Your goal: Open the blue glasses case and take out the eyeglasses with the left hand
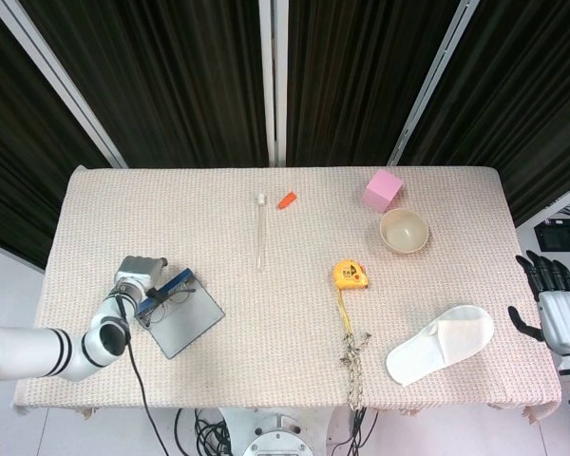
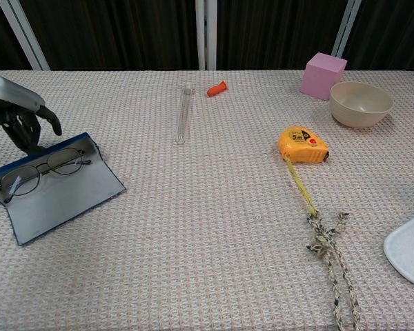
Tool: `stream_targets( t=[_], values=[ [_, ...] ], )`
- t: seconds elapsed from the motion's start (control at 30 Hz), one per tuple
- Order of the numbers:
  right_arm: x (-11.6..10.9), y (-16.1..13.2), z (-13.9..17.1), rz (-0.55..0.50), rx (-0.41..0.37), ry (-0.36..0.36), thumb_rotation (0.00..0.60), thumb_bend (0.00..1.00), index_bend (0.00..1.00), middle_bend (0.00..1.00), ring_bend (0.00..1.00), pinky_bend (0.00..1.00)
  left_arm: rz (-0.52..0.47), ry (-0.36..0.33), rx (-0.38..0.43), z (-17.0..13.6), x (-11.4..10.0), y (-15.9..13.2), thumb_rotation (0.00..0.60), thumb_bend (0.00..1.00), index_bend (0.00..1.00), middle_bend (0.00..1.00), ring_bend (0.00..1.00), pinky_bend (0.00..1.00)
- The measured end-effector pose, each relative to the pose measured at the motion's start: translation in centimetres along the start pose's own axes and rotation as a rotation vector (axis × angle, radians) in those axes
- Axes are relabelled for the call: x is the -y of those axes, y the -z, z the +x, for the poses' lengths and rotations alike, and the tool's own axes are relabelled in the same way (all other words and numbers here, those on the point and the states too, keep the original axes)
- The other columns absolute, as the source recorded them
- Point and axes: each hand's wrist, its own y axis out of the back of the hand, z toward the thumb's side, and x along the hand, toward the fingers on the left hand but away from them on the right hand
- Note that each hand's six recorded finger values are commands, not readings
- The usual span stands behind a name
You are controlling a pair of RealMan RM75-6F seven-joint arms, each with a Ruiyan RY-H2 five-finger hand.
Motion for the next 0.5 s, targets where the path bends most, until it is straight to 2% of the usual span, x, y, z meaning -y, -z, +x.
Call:
stream_targets(
  t=[0.23, 0.5],
  values=[
    [-0.7, -0.6, -0.4, -0.012, -0.019, 0.022, 0.600, 0.32, 0.00, 0.00, 0.00, 0.00, -0.088, -0.092, -0.030, -1.1, -0.8, 0.6, 0.400, 0.24, 0.20, 0.27, 0.19, 0.23],
    [-1.2, -1.2, -0.4, -0.028, -0.038, 0.044, 0.600, 0.32, 0.00, 0.00, 0.00, 0.00, -0.173, -0.098, -0.059, -2.7, 0.7, 1.1, 0.384, 0.24, 0.21, 0.28, 0.20, 0.25]
  ],
)
